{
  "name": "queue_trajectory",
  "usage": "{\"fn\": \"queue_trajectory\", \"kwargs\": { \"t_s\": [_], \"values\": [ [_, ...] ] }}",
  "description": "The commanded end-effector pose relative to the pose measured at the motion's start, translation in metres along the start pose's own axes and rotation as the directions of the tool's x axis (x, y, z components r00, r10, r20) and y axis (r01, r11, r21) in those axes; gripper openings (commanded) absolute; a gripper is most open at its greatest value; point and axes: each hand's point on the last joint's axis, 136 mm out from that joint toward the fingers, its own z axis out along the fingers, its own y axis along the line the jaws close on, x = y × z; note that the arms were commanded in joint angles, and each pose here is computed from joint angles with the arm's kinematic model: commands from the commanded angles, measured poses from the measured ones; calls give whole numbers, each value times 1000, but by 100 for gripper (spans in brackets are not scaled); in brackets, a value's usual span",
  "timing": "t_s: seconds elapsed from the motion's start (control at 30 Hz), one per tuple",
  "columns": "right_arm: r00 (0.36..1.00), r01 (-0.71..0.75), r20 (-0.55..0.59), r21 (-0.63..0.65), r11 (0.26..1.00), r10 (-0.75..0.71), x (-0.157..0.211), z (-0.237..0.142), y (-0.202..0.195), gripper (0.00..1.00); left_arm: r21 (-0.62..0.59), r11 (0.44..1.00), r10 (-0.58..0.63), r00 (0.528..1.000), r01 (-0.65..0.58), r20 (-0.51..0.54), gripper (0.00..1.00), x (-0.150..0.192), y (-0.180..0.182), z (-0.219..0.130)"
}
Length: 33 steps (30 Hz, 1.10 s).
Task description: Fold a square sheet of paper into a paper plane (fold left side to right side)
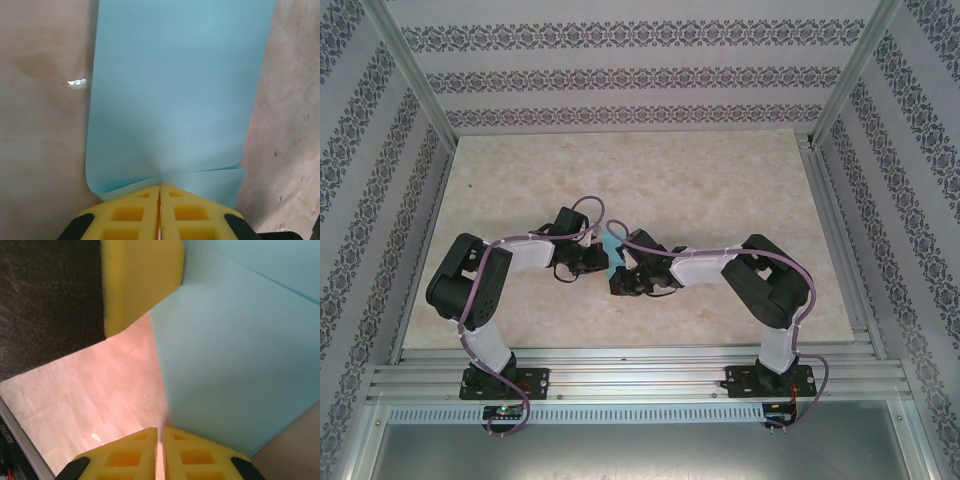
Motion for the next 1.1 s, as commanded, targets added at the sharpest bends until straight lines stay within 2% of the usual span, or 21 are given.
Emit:
{"fn": "queue_trajectory", "kwargs": {
  "t_s": [0.0, 0.4, 0.53, 0.67, 0.8, 0.9, 1.07],
  "values": [
    [976, -41, -208, 123, 992, 66, 71, 5, -34, 12, -171, 985, -37, 998, 27, -55, 9, 25, 50, 14],
    [969, -43, -239, 117, 992, 70, 86, -8, -38, 12, -179, 983, -35, 998, 25, -54, 9, 24, 50, 12],
    [984, -40, -172, 43, 998, 47, 61, -23, -23, 12, -170, 985, -33, 998, 24, -51, 9, 23, 47, 10],
    [997, -18, -71, -84, 996, 12, 24, -41, 8, 13, -162, 986, -29, 998, 21, -48, 9, 23, 43, 9],
    [999, -1, -40, -155, 988, -5, 5, -40, 30, 13, -157, 988, -24, 999, 17, -45, 9, 21, 40, 7],
    [999, -5, -32, -152, 988, 0, -3, -30, 31, 13, -156, 988, -22, 999, 15, -45, 9, 21, 38, 8],
    [999, -31, -36, -78, 996, 28, -5, -13, 10, 13, -152, 988, -21, 999, 14, -42, 9, 20, 37, 8]
  ]
}}
